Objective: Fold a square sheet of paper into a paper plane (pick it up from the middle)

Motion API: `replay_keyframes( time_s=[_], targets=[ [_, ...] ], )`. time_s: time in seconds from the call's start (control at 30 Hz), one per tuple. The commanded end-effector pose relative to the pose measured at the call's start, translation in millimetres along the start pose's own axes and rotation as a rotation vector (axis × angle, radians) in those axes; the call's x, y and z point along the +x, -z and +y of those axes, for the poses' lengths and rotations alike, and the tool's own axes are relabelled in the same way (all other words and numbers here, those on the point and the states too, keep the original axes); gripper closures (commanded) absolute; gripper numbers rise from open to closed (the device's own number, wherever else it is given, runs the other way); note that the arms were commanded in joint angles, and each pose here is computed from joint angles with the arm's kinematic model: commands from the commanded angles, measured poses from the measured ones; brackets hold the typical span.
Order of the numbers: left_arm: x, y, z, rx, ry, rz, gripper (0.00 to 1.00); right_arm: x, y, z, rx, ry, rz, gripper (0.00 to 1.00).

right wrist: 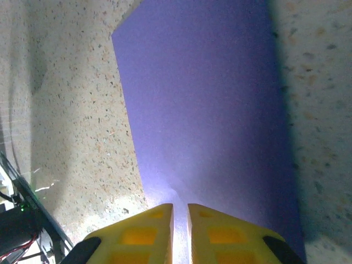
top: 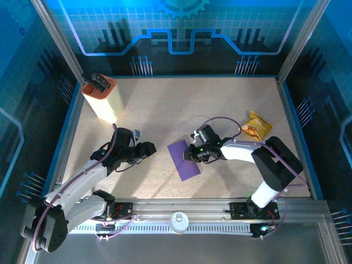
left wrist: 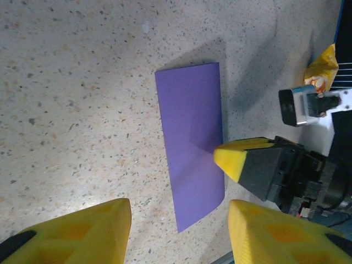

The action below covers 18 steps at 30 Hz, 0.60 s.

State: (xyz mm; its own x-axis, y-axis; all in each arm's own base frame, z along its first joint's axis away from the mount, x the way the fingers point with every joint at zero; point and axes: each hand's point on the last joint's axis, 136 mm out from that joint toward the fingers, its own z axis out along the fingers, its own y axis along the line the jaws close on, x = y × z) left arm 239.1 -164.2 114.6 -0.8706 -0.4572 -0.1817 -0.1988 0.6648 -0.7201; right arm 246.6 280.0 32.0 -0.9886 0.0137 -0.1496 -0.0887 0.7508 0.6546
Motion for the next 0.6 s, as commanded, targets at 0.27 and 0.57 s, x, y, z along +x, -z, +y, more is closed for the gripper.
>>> replay_keyframes(
  time_s=[0.27,0.57],
  targets=[
    [6.6,-6.2,-2.0,0.046,0.031,0.025,0.5,15.7,-25.8,-13.7,0.038,-0.183,0.0,0.82],
    [12.6,-9.9,-0.8,0.063,0.019,0.055,0.5,17.7,-39.6,8.9,-0.069,-0.389,-0.167,0.83]
  ],
)
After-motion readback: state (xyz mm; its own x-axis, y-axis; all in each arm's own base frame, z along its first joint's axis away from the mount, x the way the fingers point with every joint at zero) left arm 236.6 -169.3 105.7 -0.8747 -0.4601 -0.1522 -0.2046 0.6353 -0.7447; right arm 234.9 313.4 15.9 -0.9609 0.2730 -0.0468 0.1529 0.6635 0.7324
